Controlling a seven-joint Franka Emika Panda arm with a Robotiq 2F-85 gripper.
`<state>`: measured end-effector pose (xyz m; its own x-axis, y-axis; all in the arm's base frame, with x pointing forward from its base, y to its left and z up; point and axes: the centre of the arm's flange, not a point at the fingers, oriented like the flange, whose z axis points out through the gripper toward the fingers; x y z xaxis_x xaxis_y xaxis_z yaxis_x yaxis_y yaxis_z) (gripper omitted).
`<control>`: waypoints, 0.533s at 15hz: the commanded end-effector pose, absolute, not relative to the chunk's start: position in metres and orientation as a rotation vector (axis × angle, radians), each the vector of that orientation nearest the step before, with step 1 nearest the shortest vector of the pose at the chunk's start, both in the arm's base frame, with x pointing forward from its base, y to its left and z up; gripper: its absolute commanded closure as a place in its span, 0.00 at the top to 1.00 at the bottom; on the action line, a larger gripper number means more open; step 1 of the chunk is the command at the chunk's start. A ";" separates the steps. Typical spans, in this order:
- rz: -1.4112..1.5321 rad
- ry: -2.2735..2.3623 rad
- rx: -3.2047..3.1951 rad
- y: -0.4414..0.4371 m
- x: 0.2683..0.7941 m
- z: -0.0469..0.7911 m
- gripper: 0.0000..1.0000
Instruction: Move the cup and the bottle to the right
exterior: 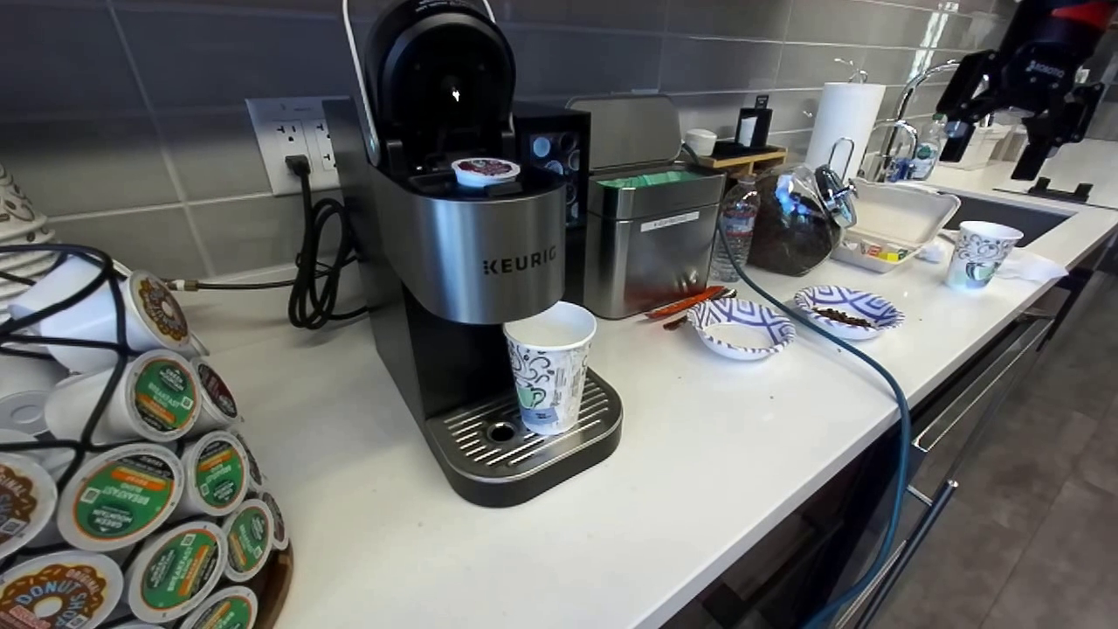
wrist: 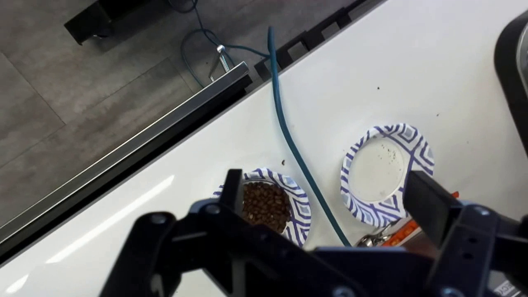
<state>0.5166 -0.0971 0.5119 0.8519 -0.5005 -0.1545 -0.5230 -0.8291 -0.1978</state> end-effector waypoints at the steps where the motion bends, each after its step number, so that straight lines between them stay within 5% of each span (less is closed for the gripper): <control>1: 0.150 0.761 -2.801 -0.097 0.517 0.511 1.00; 8: -0.141 0.380 -2.902 -0.096 0.537 0.501 1.00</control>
